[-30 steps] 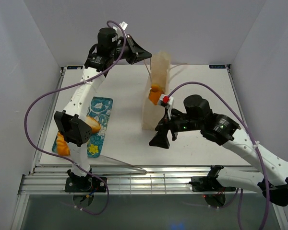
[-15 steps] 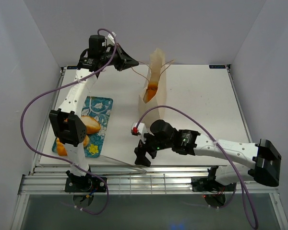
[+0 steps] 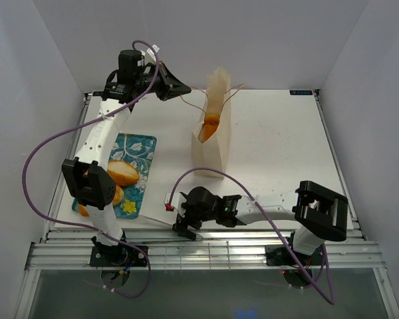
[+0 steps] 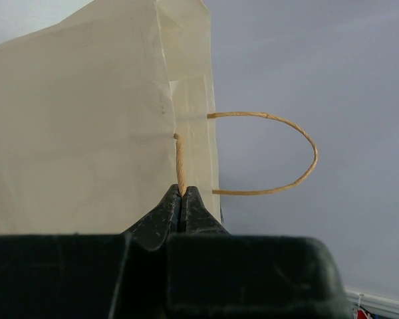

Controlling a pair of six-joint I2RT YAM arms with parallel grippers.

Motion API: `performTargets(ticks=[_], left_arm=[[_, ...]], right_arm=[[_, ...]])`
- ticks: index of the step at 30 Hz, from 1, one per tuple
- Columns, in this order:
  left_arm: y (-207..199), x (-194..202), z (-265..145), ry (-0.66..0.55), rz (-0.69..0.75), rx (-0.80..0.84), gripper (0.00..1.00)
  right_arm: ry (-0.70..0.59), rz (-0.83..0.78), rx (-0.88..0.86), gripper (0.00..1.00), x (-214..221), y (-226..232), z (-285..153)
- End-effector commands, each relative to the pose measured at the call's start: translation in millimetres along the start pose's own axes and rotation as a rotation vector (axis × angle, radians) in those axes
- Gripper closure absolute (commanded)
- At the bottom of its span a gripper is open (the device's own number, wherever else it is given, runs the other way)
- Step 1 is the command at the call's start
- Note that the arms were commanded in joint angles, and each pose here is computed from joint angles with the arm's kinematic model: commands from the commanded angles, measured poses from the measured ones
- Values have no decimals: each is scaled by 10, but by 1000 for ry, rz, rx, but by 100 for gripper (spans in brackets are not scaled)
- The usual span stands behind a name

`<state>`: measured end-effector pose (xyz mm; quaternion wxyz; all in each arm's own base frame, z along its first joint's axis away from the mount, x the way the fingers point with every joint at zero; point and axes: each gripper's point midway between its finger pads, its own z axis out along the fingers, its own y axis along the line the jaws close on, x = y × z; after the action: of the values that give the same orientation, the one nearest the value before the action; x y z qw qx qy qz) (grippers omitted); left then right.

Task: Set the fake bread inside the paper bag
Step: Adjust the paper bag at the center of the board.

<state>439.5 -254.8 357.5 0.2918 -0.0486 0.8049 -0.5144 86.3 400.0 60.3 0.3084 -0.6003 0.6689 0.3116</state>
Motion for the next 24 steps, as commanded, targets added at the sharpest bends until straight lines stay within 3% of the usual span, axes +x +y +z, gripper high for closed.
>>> performTargets(ticks=[1, 9, 18, 24], left_arm=[[-250, 47, -194, -10, 53, 49, 95], [-237, 71, -204, -2, 62, 52, 94], [-221, 137, -251, 4, 73, 49, 95], [-216, 128, -292, -1, 75, 47, 94]], right_arm=[[-154, -128, 38, 10, -357, 10, 121], [-241, -202, 46, 10, -284, 206, 332], [-230, -227, 67, 10, -161, 215, 498], [-201, -263, 91, 0, -34, 145, 630]])
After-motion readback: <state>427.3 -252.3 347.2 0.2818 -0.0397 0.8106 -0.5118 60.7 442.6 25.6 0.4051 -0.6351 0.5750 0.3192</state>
